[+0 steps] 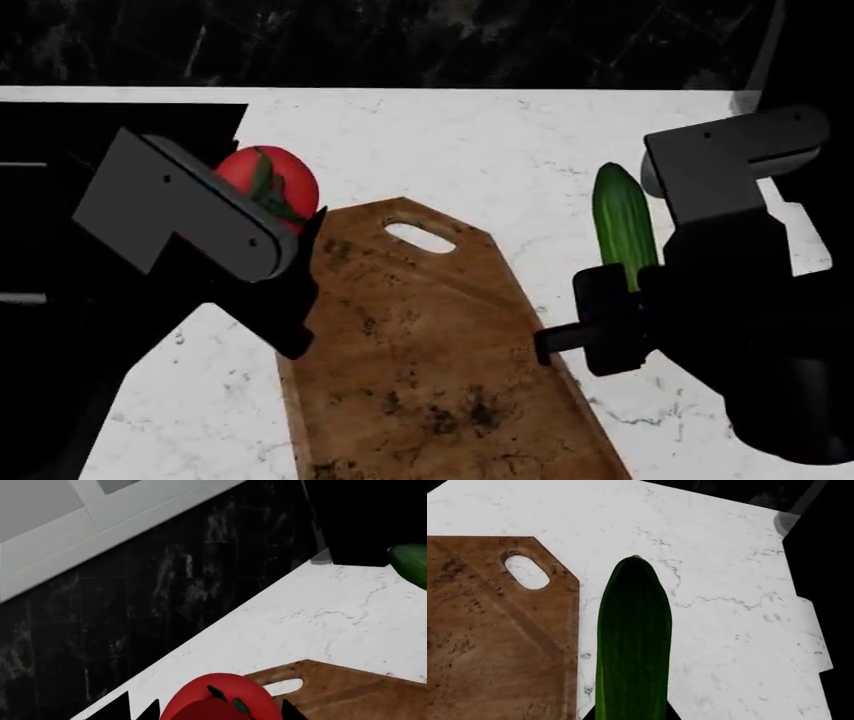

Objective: Pick the vegetables from the sink and place them on the cutting board.

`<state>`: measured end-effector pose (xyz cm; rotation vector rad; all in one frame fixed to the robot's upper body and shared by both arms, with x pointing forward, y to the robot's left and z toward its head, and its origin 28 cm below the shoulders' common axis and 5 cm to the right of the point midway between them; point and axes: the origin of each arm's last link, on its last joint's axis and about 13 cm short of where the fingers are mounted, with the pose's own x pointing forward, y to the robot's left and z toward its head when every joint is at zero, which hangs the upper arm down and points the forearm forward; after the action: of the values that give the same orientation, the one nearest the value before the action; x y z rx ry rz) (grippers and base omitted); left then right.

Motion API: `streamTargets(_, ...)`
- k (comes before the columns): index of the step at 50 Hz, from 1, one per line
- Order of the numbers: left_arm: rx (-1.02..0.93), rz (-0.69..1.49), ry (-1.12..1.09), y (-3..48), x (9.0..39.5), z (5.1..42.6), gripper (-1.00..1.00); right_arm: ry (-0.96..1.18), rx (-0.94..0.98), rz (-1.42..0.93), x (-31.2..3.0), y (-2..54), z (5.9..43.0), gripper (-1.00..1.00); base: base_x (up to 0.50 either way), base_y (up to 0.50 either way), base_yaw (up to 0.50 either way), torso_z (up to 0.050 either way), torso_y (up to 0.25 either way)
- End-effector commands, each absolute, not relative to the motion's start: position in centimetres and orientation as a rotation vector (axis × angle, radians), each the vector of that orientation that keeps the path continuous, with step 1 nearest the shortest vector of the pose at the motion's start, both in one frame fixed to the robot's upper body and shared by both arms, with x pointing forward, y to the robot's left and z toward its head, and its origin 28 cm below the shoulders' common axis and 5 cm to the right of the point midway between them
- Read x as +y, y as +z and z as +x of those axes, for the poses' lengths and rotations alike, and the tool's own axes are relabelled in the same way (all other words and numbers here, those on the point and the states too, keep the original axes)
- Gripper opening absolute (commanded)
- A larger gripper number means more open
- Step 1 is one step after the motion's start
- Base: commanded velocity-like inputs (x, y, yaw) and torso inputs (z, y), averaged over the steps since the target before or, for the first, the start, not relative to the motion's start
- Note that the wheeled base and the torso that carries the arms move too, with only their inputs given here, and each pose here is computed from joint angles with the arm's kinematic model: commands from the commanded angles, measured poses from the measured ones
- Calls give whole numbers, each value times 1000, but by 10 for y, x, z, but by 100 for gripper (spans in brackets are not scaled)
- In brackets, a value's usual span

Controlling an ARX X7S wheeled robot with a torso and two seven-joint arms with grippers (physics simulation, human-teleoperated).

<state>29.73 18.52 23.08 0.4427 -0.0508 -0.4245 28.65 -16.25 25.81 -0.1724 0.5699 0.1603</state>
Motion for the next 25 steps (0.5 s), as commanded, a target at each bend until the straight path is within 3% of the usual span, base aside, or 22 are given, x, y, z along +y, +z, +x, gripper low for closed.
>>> streamTargets(1,-51,419,-408,242,176,290,-100,161,537,-184,-160,265,286,-100,0,0,0,0,0)
streamTargets(13,84,289,-510,252,163,297,-100,169,542,-198,-155,271,288,-100,0,0,0,0,1)
streamTargets(25,191,138,-553,245,154,327,-100,173,549,-172,-156,263,293,-100,0,0,0,0,0)
